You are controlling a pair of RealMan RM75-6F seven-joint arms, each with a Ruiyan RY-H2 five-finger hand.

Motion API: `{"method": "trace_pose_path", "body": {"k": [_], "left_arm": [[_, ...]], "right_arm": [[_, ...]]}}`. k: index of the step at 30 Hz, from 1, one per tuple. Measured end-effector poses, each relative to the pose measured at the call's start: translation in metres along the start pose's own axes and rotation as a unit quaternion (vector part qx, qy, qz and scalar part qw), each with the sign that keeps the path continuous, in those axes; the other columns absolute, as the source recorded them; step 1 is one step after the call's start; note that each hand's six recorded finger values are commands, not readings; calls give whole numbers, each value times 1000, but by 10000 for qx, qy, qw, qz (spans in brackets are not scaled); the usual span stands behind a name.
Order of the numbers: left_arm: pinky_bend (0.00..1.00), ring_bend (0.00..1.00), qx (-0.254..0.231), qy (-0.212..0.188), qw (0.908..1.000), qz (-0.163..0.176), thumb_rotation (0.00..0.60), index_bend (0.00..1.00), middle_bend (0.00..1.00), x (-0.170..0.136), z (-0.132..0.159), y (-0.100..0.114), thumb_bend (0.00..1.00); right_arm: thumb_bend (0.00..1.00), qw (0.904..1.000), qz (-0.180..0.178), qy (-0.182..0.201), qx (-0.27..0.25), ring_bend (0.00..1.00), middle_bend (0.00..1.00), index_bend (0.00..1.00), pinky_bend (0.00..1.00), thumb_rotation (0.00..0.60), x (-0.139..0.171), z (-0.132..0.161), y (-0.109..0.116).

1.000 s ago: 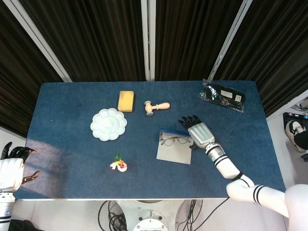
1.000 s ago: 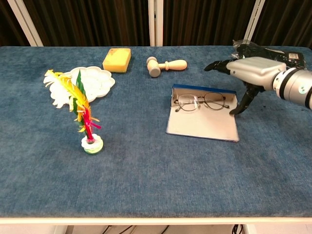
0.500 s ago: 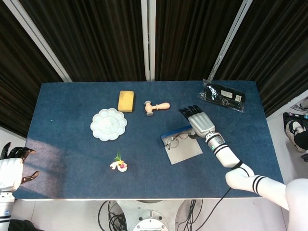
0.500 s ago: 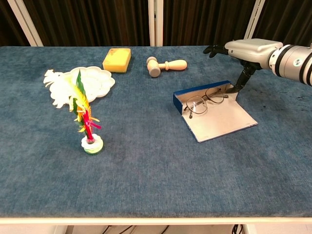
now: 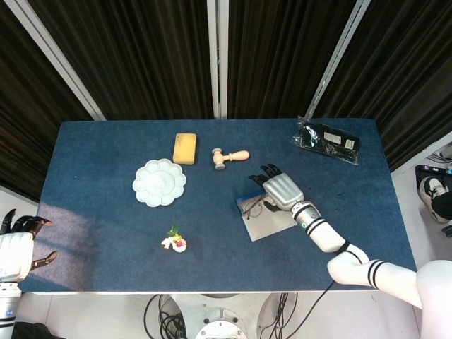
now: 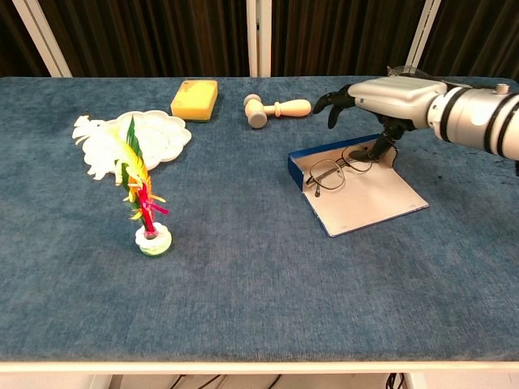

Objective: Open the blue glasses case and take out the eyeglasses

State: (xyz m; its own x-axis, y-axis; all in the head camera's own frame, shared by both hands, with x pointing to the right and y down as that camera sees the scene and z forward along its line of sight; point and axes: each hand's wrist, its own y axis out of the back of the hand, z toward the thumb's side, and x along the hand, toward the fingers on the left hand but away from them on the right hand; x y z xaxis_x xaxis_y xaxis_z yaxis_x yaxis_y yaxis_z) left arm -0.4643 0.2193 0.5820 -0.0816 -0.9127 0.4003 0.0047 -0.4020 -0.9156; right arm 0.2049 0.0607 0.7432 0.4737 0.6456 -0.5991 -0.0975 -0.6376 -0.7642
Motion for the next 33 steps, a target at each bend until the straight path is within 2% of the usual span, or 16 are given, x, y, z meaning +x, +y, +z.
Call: {"method": "trace_pose_path", "body": {"k": [8, 14, 25, 33], "left_arm": [[69, 195, -4, 22, 10000, -16, 600, 343, 287, 0, -1, -1, 65], [69, 195, -12, 35, 10000, -24, 600, 343, 287, 0, -3, -2, 65], [69, 195, -19, 49, 10000, -27, 600, 343, 287, 0, -4, -3, 65], [69, 195, -16, 47, 10000, -28, 600, 343, 287, 1, -4, -3, 65]], "right_arm": [[357, 9997, 212, -23, 121, 0, 305, 259, 0, 600, -24, 10, -4], [382, 9995, 247, -71, 157, 0, 314, 325, 0, 600, -26, 9, -6], [440, 9993, 293, -132, 200, 0, 319, 389, 0, 600, -28, 7, -5], [449, 9993, 245, -146, 222, 0, 326, 493, 0, 600, -27, 6, -2]]}}
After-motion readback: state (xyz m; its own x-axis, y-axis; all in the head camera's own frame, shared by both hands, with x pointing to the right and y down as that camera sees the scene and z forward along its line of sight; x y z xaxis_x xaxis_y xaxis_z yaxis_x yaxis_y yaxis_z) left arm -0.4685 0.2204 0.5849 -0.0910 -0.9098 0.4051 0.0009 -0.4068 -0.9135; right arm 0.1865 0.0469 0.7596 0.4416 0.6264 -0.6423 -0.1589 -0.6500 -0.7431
